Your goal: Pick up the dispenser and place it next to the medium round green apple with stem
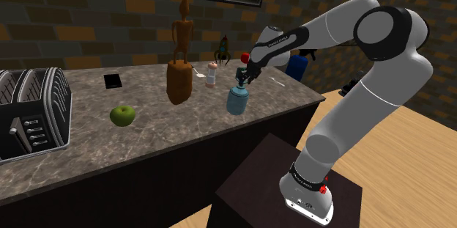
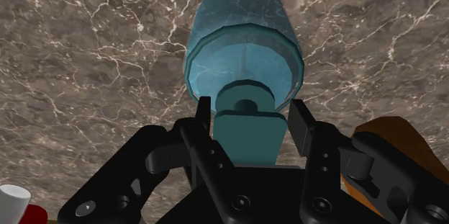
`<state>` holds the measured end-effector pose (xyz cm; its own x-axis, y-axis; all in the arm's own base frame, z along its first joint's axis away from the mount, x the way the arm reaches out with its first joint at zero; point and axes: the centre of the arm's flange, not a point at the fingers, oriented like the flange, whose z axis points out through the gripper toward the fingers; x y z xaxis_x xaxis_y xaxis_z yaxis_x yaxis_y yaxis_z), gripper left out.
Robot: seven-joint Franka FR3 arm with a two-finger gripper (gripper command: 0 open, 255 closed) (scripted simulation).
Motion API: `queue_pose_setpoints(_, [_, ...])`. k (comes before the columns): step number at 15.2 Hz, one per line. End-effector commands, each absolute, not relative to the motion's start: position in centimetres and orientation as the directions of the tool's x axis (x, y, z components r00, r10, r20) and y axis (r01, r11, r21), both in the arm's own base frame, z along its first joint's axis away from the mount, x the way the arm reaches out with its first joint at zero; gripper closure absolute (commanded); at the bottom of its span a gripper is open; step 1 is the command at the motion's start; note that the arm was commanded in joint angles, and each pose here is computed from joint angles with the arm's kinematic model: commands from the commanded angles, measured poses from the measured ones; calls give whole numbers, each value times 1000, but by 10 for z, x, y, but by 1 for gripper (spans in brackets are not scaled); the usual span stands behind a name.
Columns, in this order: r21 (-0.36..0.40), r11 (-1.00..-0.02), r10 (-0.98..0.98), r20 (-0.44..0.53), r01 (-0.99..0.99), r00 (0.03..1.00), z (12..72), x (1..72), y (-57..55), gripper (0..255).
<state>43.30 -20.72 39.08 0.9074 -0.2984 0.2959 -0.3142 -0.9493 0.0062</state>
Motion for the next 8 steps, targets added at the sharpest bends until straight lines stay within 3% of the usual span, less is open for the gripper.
queue_pose_setpoints(1, [6, -949, -298, 295, -314, 908, 390, 433, -207, 255])
queue_pose_setpoints(8, [6, -949, -298, 295, -314, 908, 427, 433, -207, 255])
